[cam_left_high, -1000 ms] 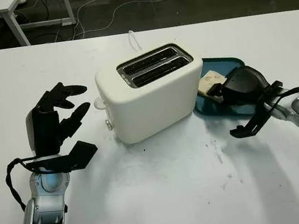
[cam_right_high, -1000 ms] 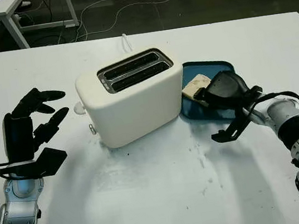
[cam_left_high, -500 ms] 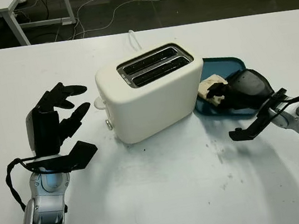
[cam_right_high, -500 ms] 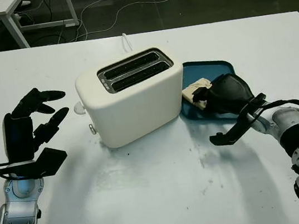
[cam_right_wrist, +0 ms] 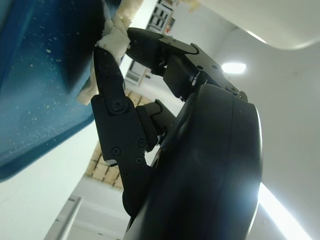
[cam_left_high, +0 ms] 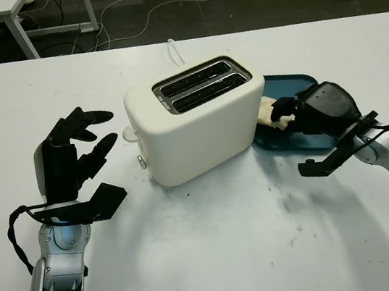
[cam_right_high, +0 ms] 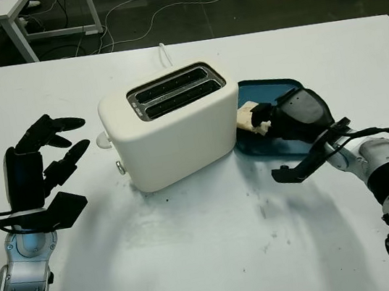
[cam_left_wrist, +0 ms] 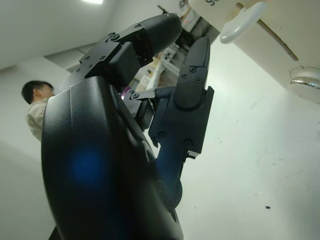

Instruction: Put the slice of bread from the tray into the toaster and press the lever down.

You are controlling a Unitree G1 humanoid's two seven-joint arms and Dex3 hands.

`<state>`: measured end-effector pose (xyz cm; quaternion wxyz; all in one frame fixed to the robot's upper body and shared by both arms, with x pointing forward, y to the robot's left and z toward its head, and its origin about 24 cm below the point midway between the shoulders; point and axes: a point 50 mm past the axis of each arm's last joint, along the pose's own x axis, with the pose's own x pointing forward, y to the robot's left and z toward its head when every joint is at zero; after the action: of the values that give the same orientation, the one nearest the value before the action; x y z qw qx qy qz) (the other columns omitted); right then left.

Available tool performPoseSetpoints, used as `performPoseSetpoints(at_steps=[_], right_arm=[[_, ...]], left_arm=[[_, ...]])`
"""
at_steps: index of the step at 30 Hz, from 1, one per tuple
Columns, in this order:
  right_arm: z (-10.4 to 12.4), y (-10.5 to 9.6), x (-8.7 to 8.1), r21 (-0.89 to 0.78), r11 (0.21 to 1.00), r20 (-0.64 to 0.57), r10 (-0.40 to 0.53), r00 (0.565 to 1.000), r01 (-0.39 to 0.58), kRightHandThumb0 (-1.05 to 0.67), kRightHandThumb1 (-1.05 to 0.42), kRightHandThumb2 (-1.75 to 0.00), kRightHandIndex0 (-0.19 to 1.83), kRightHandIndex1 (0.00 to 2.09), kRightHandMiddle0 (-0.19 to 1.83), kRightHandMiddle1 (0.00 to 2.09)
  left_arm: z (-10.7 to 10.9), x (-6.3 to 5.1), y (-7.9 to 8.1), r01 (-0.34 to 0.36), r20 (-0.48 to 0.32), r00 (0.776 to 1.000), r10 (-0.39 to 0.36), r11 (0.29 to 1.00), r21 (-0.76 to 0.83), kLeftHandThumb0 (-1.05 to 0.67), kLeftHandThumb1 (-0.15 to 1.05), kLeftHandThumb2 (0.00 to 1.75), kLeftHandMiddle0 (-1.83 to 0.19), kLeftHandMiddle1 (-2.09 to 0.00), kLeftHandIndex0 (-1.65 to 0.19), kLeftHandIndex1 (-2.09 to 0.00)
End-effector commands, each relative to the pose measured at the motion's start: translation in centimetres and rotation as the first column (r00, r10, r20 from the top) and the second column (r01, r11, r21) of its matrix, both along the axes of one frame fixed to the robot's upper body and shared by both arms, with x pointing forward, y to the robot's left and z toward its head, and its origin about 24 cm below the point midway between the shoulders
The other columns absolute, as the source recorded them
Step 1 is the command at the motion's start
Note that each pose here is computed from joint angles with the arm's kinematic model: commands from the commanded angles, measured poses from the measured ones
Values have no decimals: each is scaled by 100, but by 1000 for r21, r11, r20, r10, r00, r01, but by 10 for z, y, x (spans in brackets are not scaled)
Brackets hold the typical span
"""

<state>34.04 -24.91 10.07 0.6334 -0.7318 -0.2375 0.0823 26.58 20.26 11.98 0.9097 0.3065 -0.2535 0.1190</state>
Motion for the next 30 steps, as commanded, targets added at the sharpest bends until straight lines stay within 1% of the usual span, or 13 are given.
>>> performPoseSetpoints(at_steps=[1, 3, 6, 8, 12, 15, 20, 23, 26, 30], right_arm=[[8, -2, -3, 87, 996, 42, 28, 999, -32, -18, -91, -3, 99, 175, 78, 175], [14, -2, -6, 138, 989, 59, 48, 997, -56, -15, -89, -1, 101, 175, 80, 175], [26, -3, -10, 152, 986, 84, 63, 995, -75, -16, -89, -1, 100, 175, 78, 175], [35, -4, -16, 161, 982, 95, 79, 992, -94, -15, -87, 0, 99, 175, 77, 175], [48, -5, -33, 202, 973, 74, 98, 993, -111, -17, -91, -1, 96, 175, 75, 175], [58, -6, -48, 233, 964, 82, 115, 990, -131, -17, -91, -1, 94, 175, 74, 175], [73, -8, -67, 278, 953, 97, 99, 990, -123, -18, -92, -3, 92, 175, 73, 175], [78, -9, -70, 270, 957, 98, 79, 992, -103, -19, -92, -3, 92, 175, 72, 175], [75, -11, -68, 270, 958, 94, 73, 993, -96, -20, -92, -3, 92, 175, 73, 175], [70, -9, -67, 289, 952, 81, 81, 993, -102, -20, -92, -4, 92, 175, 74, 175]], left_arm=[[1, 1, -2, 9, 0, 1000, -9, 1000, -8, -33, 92, 14, -50, -146, -67, -76], [1, 1, -2, 11, 0, 1000, -11, 1000, -6, -33, 92, 14, -50, -146, -67, -77], [1, 1, -2, 9, 2, 1000, -9, 1000, -9, -33, 92, 14, -50, -146, -67, -77], [0, 1, -1, 5, 4, 1000, -5, 1000, -7, -34, 92, 14, -51, -146, -67, -77], [0, 1, 0, 4, 5, 1000, -4, 1000, -3, -33, 92, 13, -51, -147, -67, -77], [1, 0, 0, 4, 1, 1000, -4, 1000, -5, -32, 92, 14, -50, -146, -66, -77], [0, 1, 0, 6, 7, 1000, -6, 1000, 0, -33, 92, 14, -51, -148, -67, -77], [0, 1, -1, 9, 12, 1000, -9, 1000, 7, -33, 92, 14, -51, -149, -67, -77], [-1, 1, -1, 13, 8, 1000, -13, 1000, -5, -33, 92, 14, -50, -152, -67, -78], [-1, 0, 0, 9, 3, 1000, -9, 1000, -8, -32, 92, 14, -49, -151, -66, -78]])
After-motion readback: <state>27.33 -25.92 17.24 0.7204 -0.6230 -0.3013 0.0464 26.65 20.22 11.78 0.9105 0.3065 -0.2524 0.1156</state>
